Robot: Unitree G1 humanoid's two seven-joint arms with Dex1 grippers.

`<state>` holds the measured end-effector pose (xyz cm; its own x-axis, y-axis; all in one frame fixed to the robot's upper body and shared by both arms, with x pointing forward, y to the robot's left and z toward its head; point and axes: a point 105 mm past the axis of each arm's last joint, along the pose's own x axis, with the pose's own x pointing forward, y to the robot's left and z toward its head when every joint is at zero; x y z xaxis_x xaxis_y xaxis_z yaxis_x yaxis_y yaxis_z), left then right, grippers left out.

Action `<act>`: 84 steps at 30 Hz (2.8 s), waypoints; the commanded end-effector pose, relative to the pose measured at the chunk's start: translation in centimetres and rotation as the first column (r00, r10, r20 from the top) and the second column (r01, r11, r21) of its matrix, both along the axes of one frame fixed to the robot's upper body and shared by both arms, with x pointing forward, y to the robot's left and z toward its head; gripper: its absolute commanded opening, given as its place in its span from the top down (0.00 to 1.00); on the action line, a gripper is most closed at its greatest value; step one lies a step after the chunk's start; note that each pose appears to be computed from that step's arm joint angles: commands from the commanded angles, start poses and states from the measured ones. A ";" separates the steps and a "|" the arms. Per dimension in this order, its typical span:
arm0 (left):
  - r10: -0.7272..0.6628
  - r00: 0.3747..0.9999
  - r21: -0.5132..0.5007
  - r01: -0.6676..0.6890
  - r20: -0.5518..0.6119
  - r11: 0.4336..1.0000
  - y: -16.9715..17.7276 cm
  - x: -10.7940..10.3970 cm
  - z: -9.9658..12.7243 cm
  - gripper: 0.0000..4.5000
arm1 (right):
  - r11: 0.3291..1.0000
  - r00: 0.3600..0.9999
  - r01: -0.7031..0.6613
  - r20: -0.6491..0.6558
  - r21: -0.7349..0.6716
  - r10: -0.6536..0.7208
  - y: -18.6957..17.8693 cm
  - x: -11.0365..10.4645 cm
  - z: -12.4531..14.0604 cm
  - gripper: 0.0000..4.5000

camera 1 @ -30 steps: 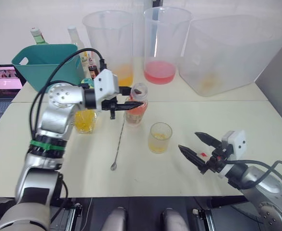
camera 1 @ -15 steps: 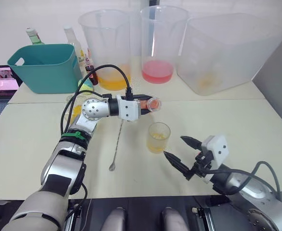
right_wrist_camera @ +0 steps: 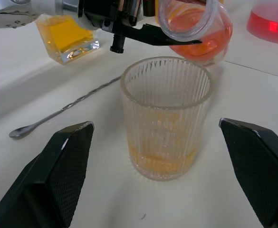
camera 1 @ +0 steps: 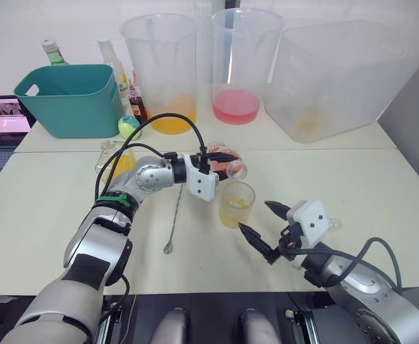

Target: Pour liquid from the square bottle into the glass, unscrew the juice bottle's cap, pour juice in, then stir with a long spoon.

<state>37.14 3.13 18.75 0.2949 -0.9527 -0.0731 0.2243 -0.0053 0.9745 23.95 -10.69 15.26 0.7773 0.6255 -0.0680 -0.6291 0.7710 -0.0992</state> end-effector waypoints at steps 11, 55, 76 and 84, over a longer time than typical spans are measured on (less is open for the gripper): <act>0.016 0.977 -0.033 -0.009 0.213 0.999 -0.3 0.3 2.1 0.73 | 1.000 0.998 -0.031 0.056 0.005 0.031 0.7 -0.1 1.4 0.01; -0.017 0.898 0.010 0.014 0.440 1.000 -0.1 0.4 2.0 0.73 | 1.000 0.999 -0.013 0.040 0.008 0.012 0.0 0.2 1.3 0.01; 0.057 0.982 -0.115 -0.037 0.178 0.993 0.3 0.7 2.0 0.73 | 1.000 1.000 -0.010 0.005 -0.028 0.011 -0.6 0.4 0.4 0.01; 0.110 0.993 -0.277 -0.095 0.037 0.956 1.5 1.5 5.2 0.73 | 0.999 1.000 -0.011 0.025 -0.036 0.012 -1.3 1.3 1.0 0.01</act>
